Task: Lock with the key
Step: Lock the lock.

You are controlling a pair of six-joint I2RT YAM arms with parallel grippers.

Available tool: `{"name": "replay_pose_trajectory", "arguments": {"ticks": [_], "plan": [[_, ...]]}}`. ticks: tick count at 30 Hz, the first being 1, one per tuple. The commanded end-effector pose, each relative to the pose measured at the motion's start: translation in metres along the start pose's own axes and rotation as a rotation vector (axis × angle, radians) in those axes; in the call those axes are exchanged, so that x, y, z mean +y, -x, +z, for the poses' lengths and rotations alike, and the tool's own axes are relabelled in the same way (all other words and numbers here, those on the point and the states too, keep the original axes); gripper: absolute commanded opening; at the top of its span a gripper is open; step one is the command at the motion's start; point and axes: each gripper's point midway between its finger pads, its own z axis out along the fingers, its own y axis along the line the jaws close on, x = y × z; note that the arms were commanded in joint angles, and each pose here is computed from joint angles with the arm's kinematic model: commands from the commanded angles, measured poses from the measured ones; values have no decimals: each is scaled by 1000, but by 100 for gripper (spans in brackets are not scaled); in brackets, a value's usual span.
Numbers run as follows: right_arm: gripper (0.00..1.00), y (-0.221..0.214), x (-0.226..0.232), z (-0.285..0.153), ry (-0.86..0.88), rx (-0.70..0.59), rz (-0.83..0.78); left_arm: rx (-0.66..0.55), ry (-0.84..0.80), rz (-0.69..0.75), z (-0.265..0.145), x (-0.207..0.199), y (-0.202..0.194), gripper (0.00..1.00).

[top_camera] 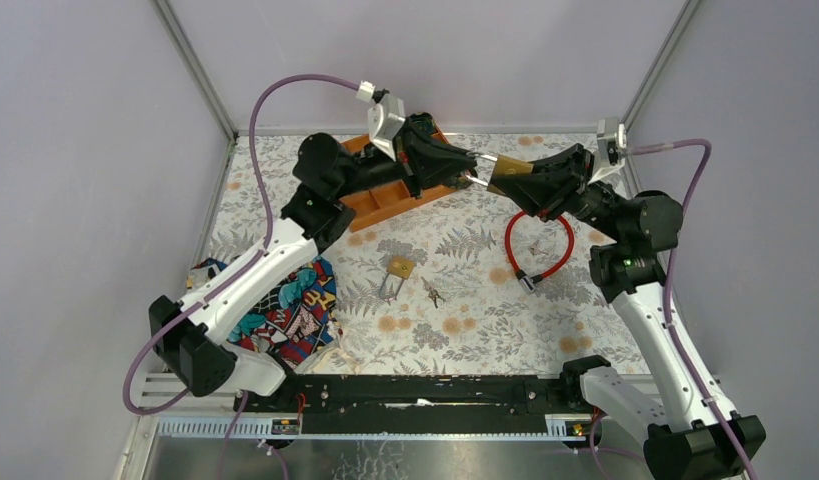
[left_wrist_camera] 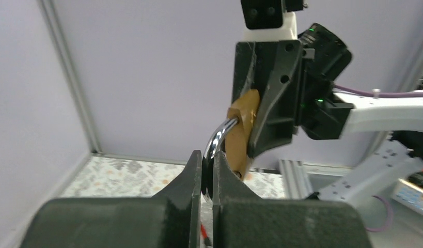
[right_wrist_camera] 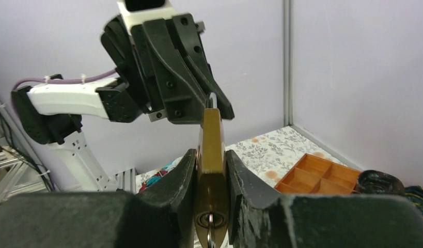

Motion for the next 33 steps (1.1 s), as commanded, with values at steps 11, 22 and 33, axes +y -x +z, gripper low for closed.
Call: {"name": "replay_pose_trajectory", "arguments": {"ticks": [11, 22, 33], "plan": [[0, -1, -2, 23, 55, 68, 38, 323, -438, -234, 31, -111, -105, 0], [0, 82, -7, 8, -97, -111, 14, 217, -131, -365, -2, -36, -103, 0], [0, 98, -8, 17, -126, -60, 35, 206, -217, -468, -2, -56, -108, 0]]}}
